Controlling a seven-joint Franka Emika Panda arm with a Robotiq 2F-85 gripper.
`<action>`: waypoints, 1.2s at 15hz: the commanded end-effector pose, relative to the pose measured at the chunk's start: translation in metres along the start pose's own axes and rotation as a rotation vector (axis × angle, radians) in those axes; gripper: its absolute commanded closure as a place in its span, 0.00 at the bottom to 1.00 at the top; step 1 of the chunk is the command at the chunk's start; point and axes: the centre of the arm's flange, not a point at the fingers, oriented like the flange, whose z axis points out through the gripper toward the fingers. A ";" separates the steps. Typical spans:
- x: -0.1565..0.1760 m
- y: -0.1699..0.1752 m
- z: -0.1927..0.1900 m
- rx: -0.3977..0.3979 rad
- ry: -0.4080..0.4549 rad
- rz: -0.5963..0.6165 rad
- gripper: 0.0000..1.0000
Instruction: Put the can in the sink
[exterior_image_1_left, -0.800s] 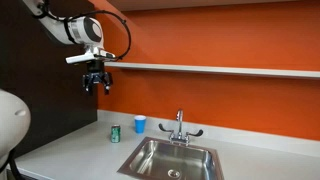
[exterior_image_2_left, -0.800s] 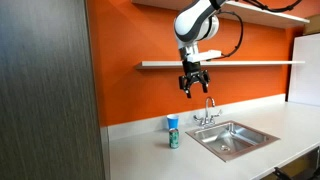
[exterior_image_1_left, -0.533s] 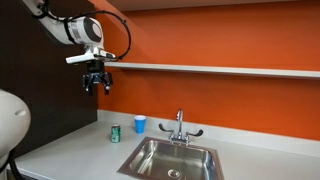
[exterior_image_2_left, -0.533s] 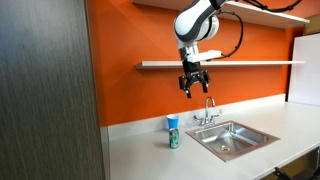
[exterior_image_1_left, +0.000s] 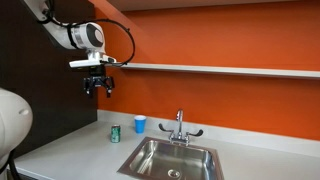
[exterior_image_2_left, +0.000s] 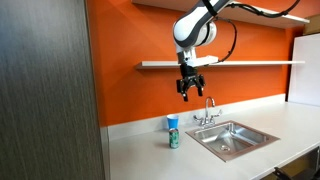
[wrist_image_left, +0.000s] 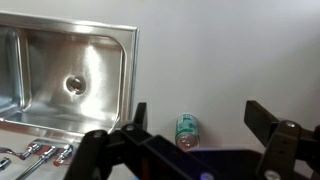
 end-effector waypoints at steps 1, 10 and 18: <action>0.012 0.003 0.010 0.033 0.034 -0.109 0.00; 0.043 0.009 0.051 0.031 0.024 -0.132 0.00; 0.068 -0.002 0.098 0.050 0.017 -0.137 0.00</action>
